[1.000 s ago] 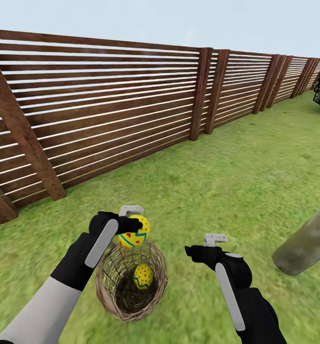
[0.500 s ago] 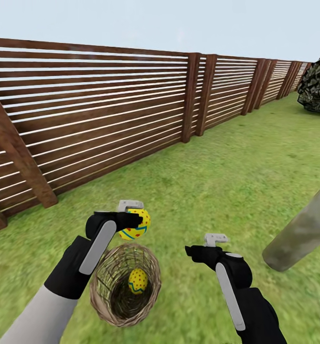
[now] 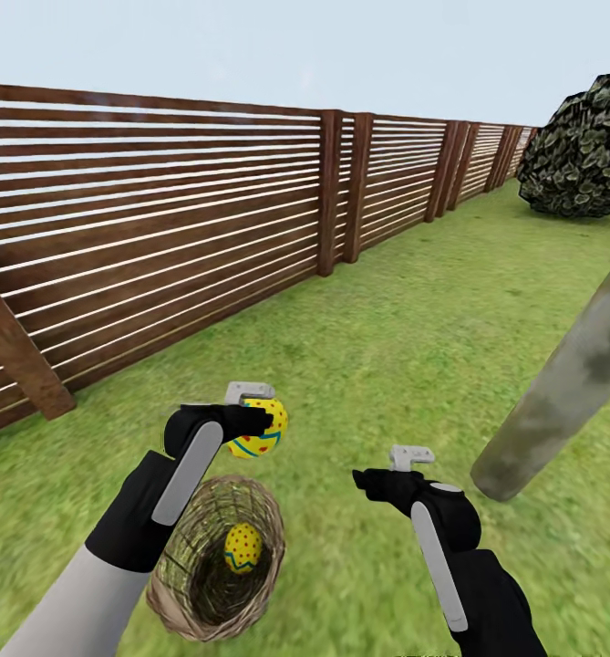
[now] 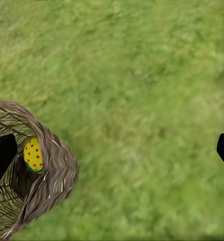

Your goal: Take the three Easter eggs out of the wicker basket on the lawn in the garden, then place them on the lawn next to a single tree (choose any tree) so that all three eggs are next to the same tree and none are left in the basket.

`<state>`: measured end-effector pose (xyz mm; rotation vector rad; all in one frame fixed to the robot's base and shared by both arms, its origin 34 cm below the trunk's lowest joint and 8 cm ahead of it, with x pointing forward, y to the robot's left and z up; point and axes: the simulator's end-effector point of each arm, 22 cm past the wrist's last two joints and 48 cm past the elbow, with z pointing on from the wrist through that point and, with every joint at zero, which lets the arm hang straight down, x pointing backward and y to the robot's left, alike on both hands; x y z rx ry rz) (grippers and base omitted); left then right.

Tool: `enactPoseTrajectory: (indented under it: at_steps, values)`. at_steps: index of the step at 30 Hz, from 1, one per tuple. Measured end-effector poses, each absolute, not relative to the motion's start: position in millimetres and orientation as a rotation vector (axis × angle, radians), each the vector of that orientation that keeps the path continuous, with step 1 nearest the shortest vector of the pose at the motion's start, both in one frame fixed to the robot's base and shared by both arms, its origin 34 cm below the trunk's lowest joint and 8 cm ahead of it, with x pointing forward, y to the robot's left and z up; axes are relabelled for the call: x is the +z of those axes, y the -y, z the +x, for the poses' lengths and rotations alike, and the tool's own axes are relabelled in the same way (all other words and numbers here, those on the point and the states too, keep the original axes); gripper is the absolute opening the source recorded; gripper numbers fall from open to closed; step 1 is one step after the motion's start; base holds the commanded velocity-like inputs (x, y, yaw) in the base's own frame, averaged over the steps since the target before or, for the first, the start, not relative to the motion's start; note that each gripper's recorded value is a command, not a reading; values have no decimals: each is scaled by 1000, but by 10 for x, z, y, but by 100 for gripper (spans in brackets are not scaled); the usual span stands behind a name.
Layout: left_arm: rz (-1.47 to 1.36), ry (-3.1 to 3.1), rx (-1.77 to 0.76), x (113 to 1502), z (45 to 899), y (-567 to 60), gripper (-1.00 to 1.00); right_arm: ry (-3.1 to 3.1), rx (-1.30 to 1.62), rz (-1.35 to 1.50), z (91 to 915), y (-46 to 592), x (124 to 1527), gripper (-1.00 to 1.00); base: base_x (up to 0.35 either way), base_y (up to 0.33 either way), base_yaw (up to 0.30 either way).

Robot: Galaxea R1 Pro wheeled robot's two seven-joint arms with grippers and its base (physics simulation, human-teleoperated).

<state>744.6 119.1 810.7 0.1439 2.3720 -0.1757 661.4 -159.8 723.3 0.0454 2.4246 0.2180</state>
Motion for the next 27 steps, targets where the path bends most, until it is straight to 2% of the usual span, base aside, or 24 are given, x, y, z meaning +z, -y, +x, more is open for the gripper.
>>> enactPoseTrajectory:
  at_steps: [8, 19, 27]
  values:
    - [155, -2358, -170, 8171, 7438, -1190, -100, -2416, 219, 45, 6619, 1595, 7280, 100, -36, -35, -215]
    - [197, -2346, -165, 8226, 7394, -1086, -100, -2405, 218, 43, 6625, 1597, 7343, 100, -161, -231, -211]
    - [197, -2344, -162, 8239, 7394, -1094, -100, -2403, 218, 39, 6625, 1588, 7356, 100, -199, -239, -41]
